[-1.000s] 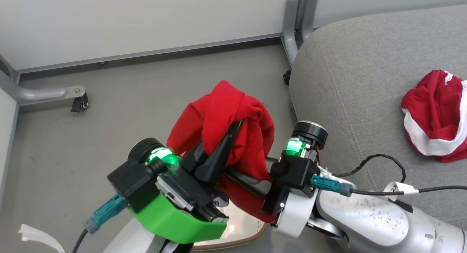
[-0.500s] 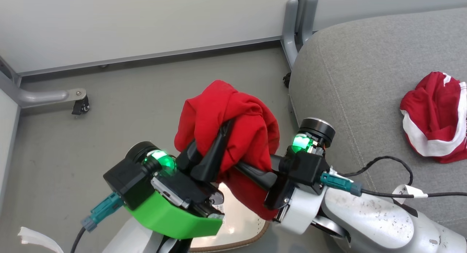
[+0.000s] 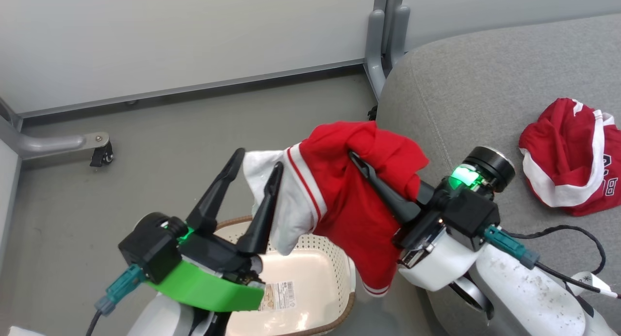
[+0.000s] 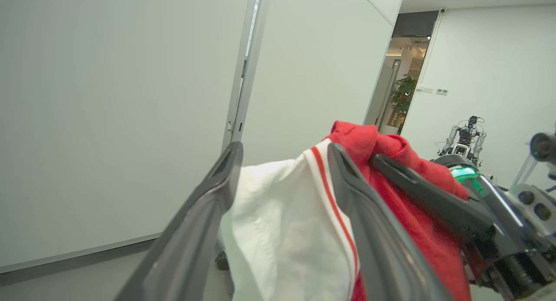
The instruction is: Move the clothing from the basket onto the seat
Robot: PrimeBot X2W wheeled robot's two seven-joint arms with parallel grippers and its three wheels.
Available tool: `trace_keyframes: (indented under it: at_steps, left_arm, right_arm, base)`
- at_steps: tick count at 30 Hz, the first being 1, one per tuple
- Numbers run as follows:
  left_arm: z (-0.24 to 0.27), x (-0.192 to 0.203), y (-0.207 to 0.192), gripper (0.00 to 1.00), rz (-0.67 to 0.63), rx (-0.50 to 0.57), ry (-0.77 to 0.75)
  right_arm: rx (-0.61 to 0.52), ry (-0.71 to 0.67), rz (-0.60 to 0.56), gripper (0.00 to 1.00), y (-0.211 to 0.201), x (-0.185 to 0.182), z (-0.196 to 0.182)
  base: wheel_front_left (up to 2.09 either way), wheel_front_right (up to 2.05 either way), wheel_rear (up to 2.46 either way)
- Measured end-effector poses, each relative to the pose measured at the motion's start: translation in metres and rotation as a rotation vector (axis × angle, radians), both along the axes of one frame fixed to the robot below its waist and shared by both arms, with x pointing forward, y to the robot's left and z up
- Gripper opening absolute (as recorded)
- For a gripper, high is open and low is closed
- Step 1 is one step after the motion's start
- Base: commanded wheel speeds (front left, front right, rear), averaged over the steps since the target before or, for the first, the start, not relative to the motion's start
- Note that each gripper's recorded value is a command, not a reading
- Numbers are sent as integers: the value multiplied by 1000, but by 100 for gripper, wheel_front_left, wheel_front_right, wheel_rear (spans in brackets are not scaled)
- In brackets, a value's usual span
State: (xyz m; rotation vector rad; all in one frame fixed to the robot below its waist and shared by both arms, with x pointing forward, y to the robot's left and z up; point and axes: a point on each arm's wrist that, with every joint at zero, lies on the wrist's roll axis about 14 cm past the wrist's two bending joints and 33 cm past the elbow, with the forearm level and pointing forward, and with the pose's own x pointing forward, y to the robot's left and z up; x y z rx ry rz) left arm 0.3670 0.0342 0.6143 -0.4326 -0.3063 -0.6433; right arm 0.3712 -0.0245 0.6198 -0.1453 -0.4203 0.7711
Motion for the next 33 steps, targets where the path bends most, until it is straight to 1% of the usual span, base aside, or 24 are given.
trace_keyframes:
  at_steps: [4, 8, 10, 13, 23, 26, 33]
  left_arm:
    - [-18, 9, 28, 100, 121, 40, 37]
    - [-37, 9, 49, 100, 217, 77, 76]
    - [-45, 7, 58, 100, 260, 82, 101]
    - [-58, 5, 75, 100, 328, 77, 144]
    - [-101, -9, 97, 100, 422, 133, 267]
    - [-106, -11, 101, 100, 437, 146, 280]
    - [-109, -12, 103, 100, 446, 155, 287]
  right_arm:
    - [19, -38, -86, 0, -19, 1, 8]
    - [47, -47, -179, 0, -40, 1, 9]
    - [70, -49, -238, 0, -54, 1, 10]
    - [73, -39, -320, 0, -73, 2, 3]
    - [138, 60, -541, 0, -123, -3, -27]
    - [144, 79, -568, 0, -128, -5, -33]
    - [142, 90, -569, 0, -126, -7, -37]
  base:
    - [0, 0, 0]
    - [0, 0, 0]
    - [0, 0, 0]
    - [0, 0, 0]
    - [0, 0, 0]
    - [0, 0, 0]
    - [0, 0, 0]
